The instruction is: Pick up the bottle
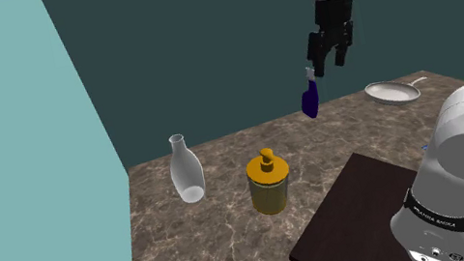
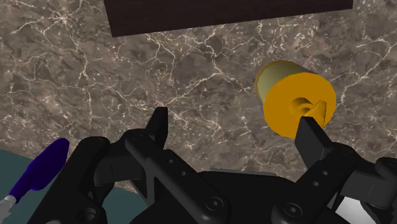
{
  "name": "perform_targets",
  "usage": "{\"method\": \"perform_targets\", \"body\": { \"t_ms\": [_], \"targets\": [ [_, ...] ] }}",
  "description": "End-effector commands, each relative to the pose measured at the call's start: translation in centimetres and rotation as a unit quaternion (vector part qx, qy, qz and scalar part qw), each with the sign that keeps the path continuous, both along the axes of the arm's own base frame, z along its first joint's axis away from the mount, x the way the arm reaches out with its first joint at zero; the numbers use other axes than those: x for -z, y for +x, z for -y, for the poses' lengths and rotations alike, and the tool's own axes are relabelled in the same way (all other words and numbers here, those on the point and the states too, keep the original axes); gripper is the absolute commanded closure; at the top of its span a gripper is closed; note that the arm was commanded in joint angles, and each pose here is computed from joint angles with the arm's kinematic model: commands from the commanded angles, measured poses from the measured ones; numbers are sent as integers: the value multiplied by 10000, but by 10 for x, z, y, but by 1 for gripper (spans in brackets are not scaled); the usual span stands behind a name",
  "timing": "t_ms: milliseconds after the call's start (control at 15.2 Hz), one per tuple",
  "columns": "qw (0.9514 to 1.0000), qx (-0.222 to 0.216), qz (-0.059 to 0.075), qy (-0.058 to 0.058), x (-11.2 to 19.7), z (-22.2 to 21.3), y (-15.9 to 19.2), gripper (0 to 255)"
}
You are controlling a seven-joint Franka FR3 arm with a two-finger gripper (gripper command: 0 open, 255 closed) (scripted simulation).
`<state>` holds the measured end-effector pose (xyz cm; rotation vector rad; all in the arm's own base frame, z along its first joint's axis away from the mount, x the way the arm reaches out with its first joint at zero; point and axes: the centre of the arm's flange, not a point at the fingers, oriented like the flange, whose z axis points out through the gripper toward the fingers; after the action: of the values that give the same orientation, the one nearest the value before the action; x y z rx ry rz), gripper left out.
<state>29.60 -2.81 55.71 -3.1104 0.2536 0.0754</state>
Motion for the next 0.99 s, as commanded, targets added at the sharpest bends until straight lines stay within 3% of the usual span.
{"method": "perform_targets", "body": {
  "t_ms": [0,924],
  "targets": [
    [10000,0,0,0,0,0,0,0],
    [9999,126,24,-48,63,-108,136,0]
  ]
}}
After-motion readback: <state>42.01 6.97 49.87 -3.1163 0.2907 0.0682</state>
